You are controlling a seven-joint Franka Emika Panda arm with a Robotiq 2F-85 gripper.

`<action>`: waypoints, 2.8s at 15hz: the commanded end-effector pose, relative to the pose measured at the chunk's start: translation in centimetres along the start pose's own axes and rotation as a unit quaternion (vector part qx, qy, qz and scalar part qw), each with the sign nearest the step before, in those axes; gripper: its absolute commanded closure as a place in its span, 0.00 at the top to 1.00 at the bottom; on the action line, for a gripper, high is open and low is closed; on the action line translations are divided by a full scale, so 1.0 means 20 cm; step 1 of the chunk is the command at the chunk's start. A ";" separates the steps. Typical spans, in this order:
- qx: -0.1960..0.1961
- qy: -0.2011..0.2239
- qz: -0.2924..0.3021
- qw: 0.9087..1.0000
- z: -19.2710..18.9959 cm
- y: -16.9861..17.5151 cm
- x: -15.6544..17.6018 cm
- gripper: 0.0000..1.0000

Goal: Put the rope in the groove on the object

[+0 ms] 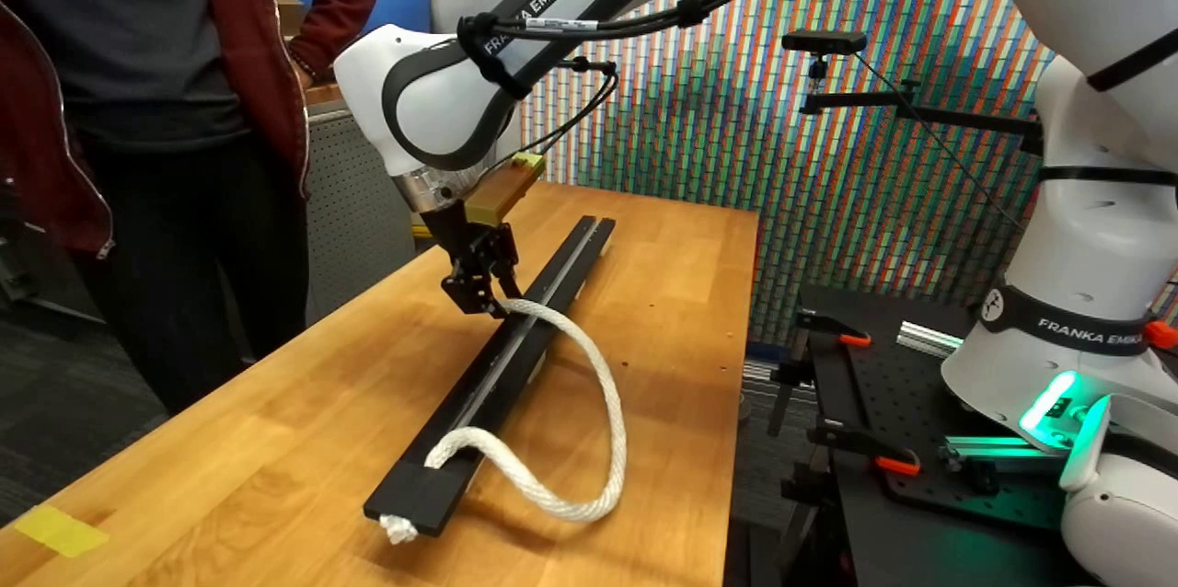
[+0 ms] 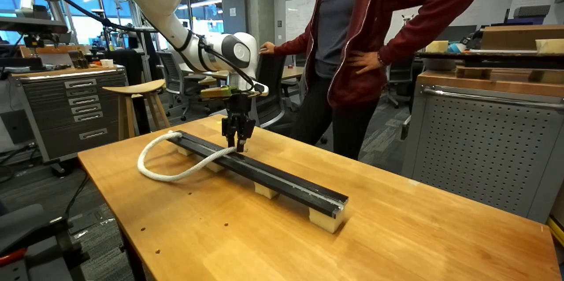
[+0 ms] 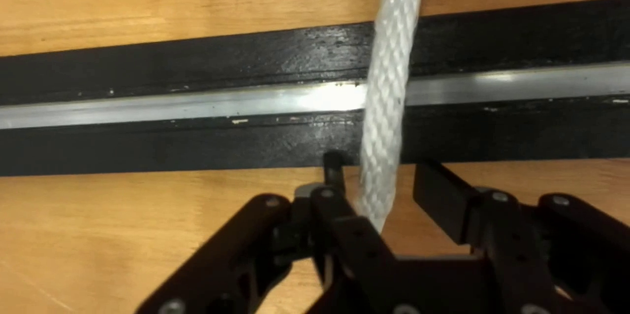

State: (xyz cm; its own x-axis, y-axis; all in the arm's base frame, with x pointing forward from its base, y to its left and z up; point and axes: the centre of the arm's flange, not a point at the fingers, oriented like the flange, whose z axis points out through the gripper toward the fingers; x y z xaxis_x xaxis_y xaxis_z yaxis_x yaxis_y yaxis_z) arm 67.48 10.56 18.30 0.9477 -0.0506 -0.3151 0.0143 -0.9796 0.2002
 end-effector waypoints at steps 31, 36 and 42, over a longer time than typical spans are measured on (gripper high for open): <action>0.279 0.110 0.453 0.840 0.01 1.29 -0.40 0.03; 0.318 0.123 0.526 0.779 0.10 1.47 -0.52 0.03; 0.358 0.125 0.586 0.716 0.21 1.66 -0.71 0.03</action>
State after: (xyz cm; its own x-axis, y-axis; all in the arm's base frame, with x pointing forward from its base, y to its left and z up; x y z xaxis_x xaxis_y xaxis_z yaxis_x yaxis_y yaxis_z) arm 56.20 -20.83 24.36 0.2677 -0.9570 -0.1120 -0.9250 -0.2227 -0.3078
